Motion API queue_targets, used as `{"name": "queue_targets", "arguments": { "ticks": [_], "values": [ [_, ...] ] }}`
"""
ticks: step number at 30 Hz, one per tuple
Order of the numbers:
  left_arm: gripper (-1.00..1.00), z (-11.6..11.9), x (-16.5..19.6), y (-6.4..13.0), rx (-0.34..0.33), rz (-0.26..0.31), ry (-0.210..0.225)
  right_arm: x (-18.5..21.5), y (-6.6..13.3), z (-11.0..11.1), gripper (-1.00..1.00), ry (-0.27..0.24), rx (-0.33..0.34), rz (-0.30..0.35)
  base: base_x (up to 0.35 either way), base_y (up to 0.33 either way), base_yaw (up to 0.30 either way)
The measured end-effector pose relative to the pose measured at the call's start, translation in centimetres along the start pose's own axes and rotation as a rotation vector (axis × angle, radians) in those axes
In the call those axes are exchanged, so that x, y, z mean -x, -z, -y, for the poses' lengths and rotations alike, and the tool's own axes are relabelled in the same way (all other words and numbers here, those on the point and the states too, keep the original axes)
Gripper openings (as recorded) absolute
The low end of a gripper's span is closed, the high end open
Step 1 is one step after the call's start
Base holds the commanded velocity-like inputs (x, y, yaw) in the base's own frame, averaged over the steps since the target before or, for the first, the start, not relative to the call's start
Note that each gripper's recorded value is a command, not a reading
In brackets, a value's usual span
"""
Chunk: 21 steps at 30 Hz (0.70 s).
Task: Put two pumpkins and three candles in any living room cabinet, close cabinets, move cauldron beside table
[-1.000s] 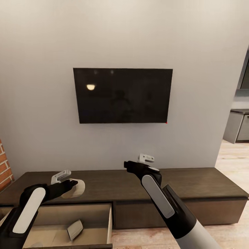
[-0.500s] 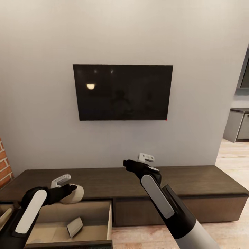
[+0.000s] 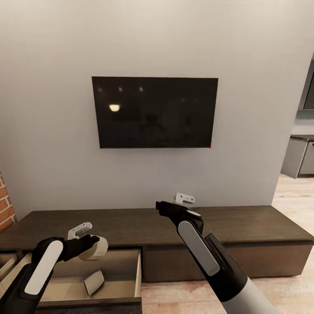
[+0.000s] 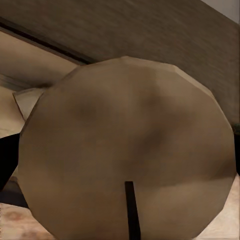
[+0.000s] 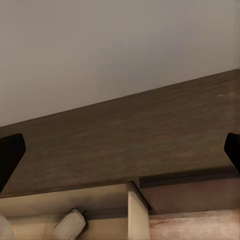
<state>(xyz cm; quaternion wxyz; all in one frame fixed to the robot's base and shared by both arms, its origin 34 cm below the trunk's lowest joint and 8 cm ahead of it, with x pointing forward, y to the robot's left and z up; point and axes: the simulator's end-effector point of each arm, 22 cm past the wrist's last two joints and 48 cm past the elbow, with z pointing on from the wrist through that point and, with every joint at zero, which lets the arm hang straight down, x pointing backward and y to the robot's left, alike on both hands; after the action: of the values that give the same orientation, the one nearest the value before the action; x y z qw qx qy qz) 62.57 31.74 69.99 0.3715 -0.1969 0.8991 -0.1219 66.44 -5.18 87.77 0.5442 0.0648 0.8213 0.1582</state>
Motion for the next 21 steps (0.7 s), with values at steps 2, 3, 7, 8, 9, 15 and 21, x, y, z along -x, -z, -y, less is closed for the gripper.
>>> {"name": "queue_targets", "arguments": {
  "ticks": [2, 3, 7, 8, 9, 15, 21],
  "values": [
    [-1.0, 0.3, -0.7, -0.4, -0.005, -0.007, -0.011, -0.4, -0.1, 0.1, 1.0, -0.001, 0.001, -0.001, 0.0, 0.0, 0.0],
    [-1.0, 0.4, -1.0, -0.6, -0.005, -0.011, -0.018, -0.6, -0.1, 0.1, 1.0, 0.0, 0.001, -0.001, 0.0, 0.0, 0.0],
    [-1.0, -0.1, -2.1, -1.5, 0.009, -0.018, -0.032, -1.5, -0.3, 0.3, 1.0, 0.0, 0.001, -0.002, 0.0, 0.0, 0.0],
    [-1.0, -0.5, -2.2, -1.6, 0.022, -0.012, -0.038, -1.7, -0.3, 0.4, 1.0, 0.0, 0.002, -0.001, 0.0, 0.0, 0.0],
    [-1.0, -1.0, -2.2, -1.8, 0.04, -0.004, -0.048, -1.9, -0.3, 0.4, 1.0, 0.0, 0.002, -0.001, 0.0, 0.0, 0.0],
    [-1.0, -0.5, -3.6, -3.2, 0.104, 0.039, -0.104, -3.2, -0.6, 0.9, 1.0, 0.002, 0.001, -0.004, 0.0, 0.0, 0.0],
    [-1.0, -0.1, -5.0, -4.1, 0.177, 0.068, -0.182, -4.4, -0.8, 1.3, 1.0, 0.003, 0.0, -0.004, 0.0, 0.0, 0.0]
  ]
}}
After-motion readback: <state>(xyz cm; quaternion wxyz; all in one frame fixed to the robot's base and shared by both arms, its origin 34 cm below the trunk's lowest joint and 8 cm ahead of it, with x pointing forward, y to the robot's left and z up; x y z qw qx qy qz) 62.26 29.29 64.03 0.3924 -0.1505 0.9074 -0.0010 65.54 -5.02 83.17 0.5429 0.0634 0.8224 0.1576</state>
